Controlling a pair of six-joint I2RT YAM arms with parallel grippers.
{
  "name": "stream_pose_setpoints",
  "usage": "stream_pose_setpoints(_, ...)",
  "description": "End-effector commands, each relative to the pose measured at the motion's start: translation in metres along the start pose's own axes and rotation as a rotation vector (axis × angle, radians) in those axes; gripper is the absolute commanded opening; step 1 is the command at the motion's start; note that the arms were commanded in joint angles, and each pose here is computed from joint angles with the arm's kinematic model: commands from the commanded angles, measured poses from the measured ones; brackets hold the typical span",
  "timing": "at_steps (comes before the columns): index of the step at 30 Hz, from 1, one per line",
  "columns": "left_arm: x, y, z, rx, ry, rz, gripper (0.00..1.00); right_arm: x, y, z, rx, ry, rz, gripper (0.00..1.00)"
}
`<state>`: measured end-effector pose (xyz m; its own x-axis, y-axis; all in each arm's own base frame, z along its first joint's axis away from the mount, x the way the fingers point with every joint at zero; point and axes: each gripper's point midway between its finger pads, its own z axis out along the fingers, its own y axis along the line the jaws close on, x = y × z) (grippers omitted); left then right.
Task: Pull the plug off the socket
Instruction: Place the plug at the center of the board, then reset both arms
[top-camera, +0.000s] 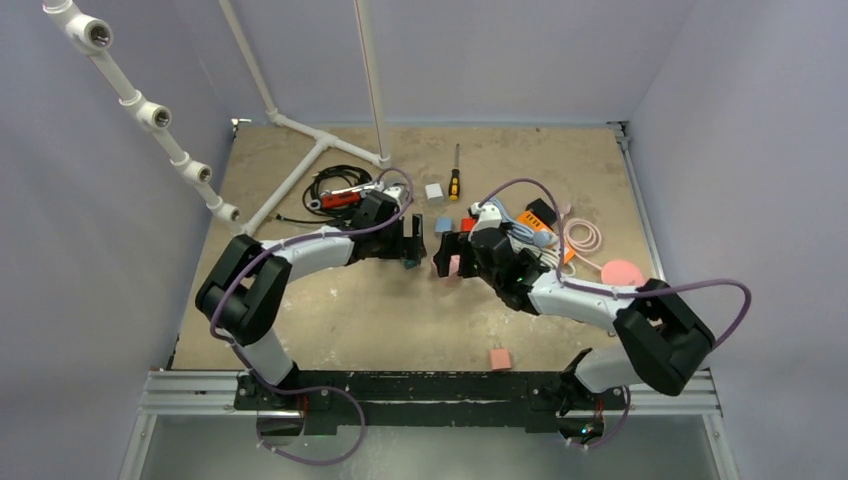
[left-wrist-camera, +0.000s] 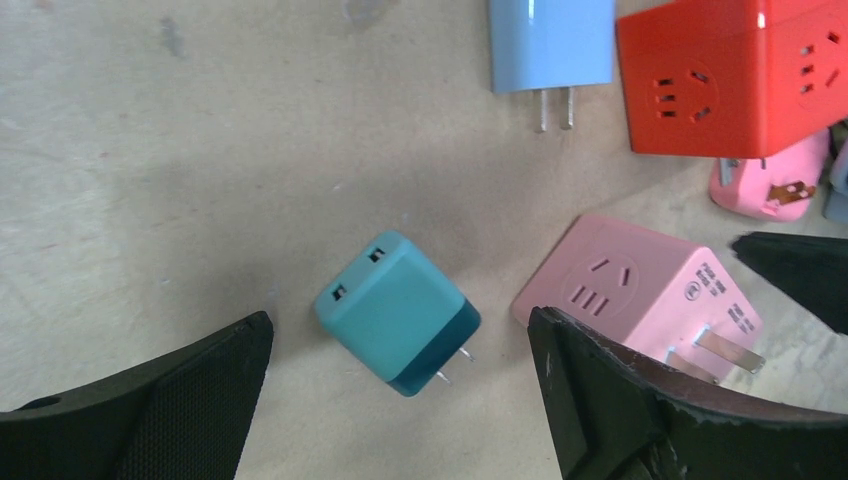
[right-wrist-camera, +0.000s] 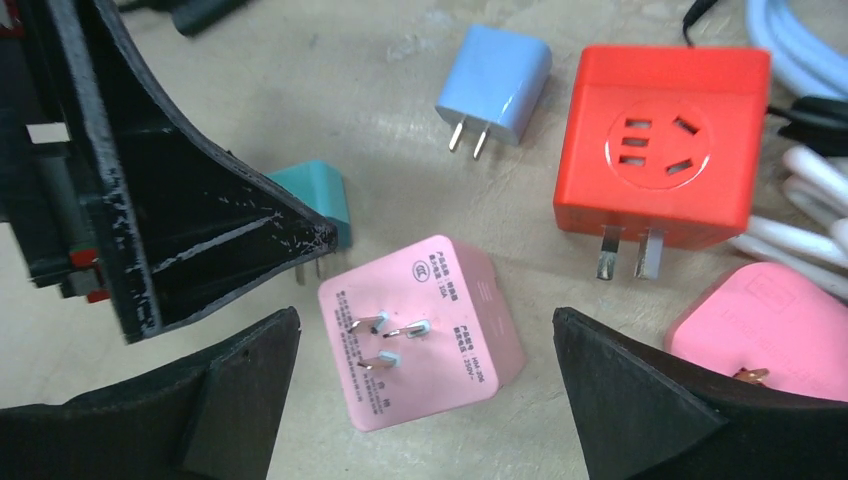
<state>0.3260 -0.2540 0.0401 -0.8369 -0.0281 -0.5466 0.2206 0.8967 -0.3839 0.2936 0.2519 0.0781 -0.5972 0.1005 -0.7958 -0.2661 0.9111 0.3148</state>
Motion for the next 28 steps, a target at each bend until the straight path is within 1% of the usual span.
stream_pose_setpoints(1,-0.052,-0.001,-0.037,-0.07,-0.198,0.041,0.99,-0.062,0.013,-0.021,-0.036,-0.165,0.031,0.99)
stream_pose_setpoints(3,-0.075,0.005,-0.062,-0.12,-0.299,0.049,0.99,-0.087,0.007,-0.037,-0.015,-0.243,0.042,0.99)
stream_pose_setpoints(5,-0.102,0.011,-0.095,-0.148,-0.41,0.039,0.99,-0.115,-0.003,-0.058,0.019,-0.347,0.058,0.99)
stream_pose_setpoints(6,-0.117,0.014,-0.12,-0.148,-0.485,0.022,0.99,-0.129,-0.009,-0.07,0.047,-0.404,0.065,0.99)
stream_pose_setpoints(8,-0.135,0.029,-0.154,-0.164,-0.583,-0.011,0.99,-0.16,-0.022,-0.106,0.099,-0.54,0.097,0.99)
stream_pose_setpoints(11,-0.152,0.05,-0.203,-0.239,-0.697,-0.023,0.99,-0.197,-0.034,-0.155,0.135,-0.712,0.163,0.99)
stream_pose_setpoints(14,-0.154,0.059,-0.239,-0.318,-0.772,0.02,0.99,-0.222,-0.048,-0.199,0.184,-0.849,0.196,0.99)
stream_pose_setpoints(16,-0.15,0.063,-0.255,-0.341,-0.816,0.032,0.99,-0.229,-0.057,-0.217,0.226,-0.896,0.21,0.99)
stream_pose_setpoints(19,-0.143,0.065,-0.265,-0.347,-0.83,0.061,0.99,-0.23,-0.069,-0.228,0.28,-0.92,0.226,0.99)
stream_pose_setpoints(28,-0.139,0.067,-0.267,-0.359,-0.825,0.083,0.99,-0.229,-0.073,-0.239,0.273,-0.952,0.249,0.99)
